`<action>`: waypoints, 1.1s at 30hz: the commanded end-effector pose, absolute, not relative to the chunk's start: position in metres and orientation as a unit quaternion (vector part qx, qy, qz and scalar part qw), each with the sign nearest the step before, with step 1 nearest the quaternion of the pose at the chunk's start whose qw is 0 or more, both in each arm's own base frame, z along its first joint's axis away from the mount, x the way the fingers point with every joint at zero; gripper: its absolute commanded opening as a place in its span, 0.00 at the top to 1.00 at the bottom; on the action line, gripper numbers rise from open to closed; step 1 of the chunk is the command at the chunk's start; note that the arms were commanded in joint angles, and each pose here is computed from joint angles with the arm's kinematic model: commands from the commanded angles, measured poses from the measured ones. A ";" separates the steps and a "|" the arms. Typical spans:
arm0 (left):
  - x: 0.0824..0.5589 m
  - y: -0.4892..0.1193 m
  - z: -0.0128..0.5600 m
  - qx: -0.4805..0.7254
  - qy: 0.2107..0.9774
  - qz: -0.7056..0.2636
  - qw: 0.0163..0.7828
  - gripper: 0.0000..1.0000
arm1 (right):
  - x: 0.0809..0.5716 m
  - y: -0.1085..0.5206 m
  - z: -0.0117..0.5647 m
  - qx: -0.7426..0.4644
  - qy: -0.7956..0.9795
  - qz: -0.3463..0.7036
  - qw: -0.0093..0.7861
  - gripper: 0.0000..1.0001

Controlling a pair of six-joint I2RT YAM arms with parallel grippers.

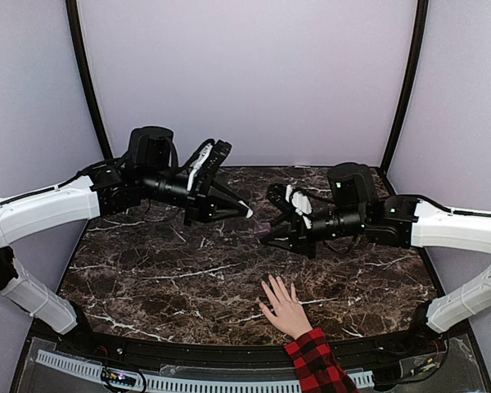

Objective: Paint the nails
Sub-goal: Remove the excess polish from the bottle rim.

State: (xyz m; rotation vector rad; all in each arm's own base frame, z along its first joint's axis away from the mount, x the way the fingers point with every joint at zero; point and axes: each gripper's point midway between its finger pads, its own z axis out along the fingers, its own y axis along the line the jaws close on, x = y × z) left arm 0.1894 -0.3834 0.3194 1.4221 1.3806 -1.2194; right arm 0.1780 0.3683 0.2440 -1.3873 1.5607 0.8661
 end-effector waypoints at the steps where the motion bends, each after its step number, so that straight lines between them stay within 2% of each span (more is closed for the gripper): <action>1: 0.188 -0.384 0.324 0.566 0.541 -0.478 0.399 1.00 | 0.180 0.374 0.264 -0.555 0.602 0.356 0.451 1.00; 16: 0.195 -0.384 0.324 0.558 0.554 -0.462 0.410 1.00 | 0.179 0.373 0.265 -0.557 0.599 0.356 0.452 1.00; 33: 0.181 -0.377 0.343 0.566 0.524 -0.478 0.420 1.00 | 0.182 0.375 0.255 -0.556 0.610 0.351 0.442 1.00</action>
